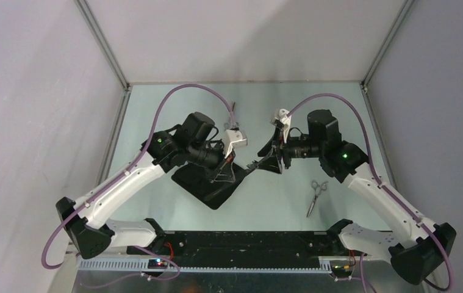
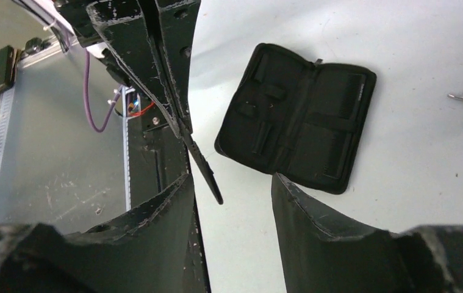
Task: Sort the hair-cutting tools
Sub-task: Pick up the comb at the center of the board.
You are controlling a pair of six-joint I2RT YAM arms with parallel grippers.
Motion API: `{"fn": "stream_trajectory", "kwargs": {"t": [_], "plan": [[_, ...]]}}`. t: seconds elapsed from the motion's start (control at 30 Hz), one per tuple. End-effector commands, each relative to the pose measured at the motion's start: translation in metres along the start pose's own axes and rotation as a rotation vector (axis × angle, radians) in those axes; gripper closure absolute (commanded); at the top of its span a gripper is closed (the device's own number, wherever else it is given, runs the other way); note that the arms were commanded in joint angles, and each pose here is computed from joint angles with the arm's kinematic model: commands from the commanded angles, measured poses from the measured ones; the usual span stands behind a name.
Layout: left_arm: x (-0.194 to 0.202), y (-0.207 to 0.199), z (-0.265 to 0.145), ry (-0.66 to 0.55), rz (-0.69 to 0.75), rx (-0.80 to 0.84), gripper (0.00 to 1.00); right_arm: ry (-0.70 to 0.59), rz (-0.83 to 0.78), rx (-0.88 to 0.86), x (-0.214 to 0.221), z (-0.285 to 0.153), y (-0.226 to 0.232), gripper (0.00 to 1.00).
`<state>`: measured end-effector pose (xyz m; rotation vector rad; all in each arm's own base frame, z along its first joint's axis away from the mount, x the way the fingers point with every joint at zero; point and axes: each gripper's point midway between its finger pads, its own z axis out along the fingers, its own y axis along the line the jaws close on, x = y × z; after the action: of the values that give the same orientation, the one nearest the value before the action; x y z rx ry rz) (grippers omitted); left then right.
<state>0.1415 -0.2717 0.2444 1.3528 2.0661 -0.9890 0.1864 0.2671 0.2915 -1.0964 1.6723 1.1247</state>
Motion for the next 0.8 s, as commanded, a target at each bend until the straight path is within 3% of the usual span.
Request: {"fn": "stream_trajectory", "kwargs": {"t": [0.0,0.17,0.3,0.4,0.47,0.5,0.63,0.77], "plan": [[-0.014,-0.022,-0.015,-0.058,0.094,0.084,1.0,-0.021,-0.1,-0.095,-0.019,0.003,0.016,0.47],[-0.013,-0.028,-0.017,-0.069,0.105,0.115,1.0,0.01,-0.098,-0.169,-0.014,0.01,0.025,0.57],[-0.014,-0.028,-0.016,-0.069,0.106,0.118,1.0,0.037,-0.091,-0.224,-0.005,0.008,0.033,0.93],[-0.014,-0.024,-0.016,-0.079,0.103,0.09,0.99,0.043,-0.08,-0.221,-0.003,0.006,0.035,1.0],[-0.014,-0.017,-0.016,-0.096,0.087,0.046,0.86,0.05,-0.052,-0.171,-0.003,0.004,0.028,1.0],[-0.02,-0.013,-0.017,-0.123,0.085,0.023,0.71,0.058,-0.023,-0.111,-0.001,0.004,0.019,1.0],[-0.031,0.03,-0.034,-0.255,-0.043,-0.213,0.32,0.034,0.083,0.11,0.006,-0.001,-0.014,1.0],[-0.03,0.081,-0.073,-0.442,-0.285,-0.403,0.14,-0.039,0.24,0.272,0.011,-0.007,-0.031,1.0]]}}
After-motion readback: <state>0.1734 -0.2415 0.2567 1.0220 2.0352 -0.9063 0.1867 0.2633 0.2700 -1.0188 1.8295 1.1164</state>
